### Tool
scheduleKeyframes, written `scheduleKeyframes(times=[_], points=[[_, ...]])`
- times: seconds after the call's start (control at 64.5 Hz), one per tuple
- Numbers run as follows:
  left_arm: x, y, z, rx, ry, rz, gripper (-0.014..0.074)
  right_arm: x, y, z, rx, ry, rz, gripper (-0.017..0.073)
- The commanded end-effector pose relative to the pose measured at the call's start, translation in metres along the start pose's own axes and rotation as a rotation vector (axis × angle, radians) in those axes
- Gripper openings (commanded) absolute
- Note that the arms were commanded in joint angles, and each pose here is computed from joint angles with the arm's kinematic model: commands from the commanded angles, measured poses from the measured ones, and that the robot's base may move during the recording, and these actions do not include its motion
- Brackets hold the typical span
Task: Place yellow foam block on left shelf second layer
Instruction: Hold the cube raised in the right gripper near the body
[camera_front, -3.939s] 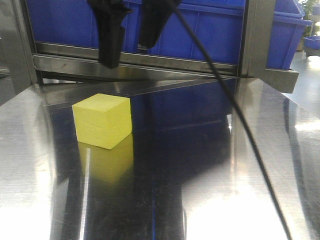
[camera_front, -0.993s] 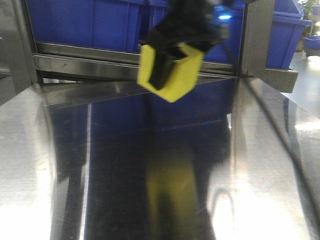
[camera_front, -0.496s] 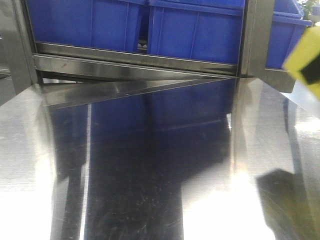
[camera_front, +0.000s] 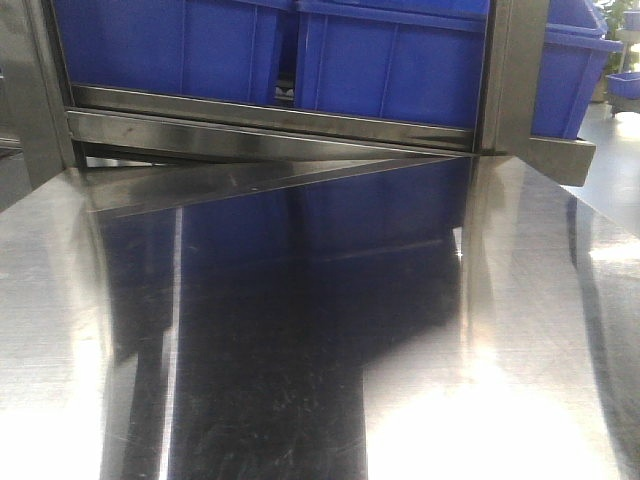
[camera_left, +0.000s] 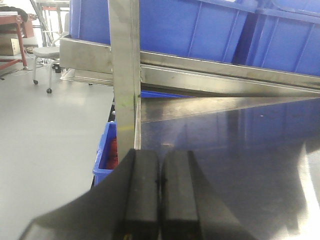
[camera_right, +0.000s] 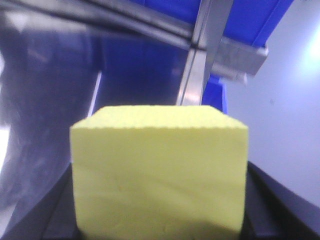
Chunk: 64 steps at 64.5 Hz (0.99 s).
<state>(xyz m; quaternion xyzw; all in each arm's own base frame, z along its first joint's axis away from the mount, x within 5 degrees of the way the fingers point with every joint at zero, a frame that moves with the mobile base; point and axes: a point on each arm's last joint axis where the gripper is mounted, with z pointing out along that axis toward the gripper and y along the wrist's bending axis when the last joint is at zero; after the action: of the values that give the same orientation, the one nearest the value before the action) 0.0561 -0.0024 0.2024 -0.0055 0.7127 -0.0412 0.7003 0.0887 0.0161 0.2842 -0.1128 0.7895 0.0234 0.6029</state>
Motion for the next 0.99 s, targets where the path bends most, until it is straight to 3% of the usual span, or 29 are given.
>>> scheduleKeyframes(times=[0.0,0.279,0.977], points=[[0.001,-0.001,0.0,0.014,-0.068,-0.011,0.0136,-0.02,-0.003,-0.018,0.045,-0.194,0.006,0.0308],[0.001,-0.001,0.0,0.014,-0.068,-0.011,0.0136,-0.024,-0.002,-0.047,0.067,-0.359,0.002,0.0308],[0.001,-0.001,0.0,0.014,-0.068,-0.011,0.0136,-0.025,-0.002,-0.047,0.068,-0.363,0.002,0.0308]])
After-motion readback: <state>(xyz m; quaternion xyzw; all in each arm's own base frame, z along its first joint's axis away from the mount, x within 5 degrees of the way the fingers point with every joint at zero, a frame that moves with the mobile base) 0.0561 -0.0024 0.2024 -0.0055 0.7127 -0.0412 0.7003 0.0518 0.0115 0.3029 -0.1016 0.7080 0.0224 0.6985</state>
